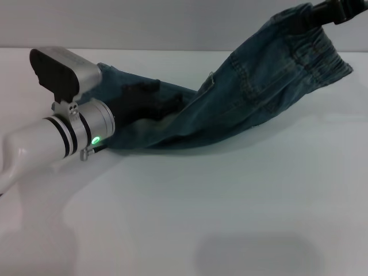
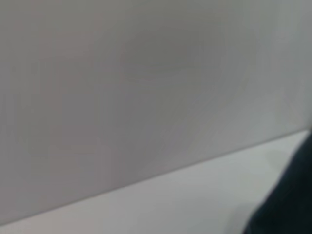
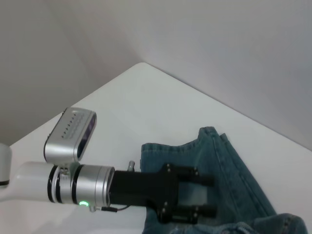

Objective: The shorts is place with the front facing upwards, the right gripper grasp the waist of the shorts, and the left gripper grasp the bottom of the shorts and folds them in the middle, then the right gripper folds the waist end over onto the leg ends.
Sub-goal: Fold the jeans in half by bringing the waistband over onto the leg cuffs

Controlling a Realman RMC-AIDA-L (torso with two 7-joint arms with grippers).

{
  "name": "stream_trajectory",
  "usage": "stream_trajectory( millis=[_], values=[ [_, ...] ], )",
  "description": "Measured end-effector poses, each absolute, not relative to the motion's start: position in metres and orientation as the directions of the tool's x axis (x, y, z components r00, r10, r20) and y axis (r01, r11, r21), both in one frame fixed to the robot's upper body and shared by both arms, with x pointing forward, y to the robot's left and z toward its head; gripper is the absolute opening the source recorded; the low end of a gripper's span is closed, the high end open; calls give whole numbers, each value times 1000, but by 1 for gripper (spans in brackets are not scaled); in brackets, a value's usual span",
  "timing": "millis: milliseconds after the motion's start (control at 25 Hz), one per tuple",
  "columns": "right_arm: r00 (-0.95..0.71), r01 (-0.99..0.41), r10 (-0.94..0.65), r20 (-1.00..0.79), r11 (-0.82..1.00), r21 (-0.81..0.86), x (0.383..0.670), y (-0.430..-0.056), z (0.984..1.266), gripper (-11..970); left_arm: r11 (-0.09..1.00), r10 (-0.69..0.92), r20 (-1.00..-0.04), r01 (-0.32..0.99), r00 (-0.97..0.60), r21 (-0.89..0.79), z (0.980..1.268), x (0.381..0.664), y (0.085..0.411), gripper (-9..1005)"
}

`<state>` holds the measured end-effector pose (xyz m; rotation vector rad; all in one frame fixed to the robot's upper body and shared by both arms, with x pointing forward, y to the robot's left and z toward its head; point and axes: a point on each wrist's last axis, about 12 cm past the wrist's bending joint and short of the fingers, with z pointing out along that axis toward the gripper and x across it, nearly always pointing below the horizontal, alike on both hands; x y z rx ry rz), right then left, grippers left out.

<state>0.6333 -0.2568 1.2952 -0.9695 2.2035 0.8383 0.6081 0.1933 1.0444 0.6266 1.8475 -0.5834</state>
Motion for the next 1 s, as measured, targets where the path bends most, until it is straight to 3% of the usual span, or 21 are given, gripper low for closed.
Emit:
stream_trajectory(
  millis=[1000],
  values=[
    [-526, -823, -435, -731, 477, 308, 643, -231, 1303, 8, 578, 128, -940, 794, -316, -188, 1041, 580, 170, 648]
  ],
)
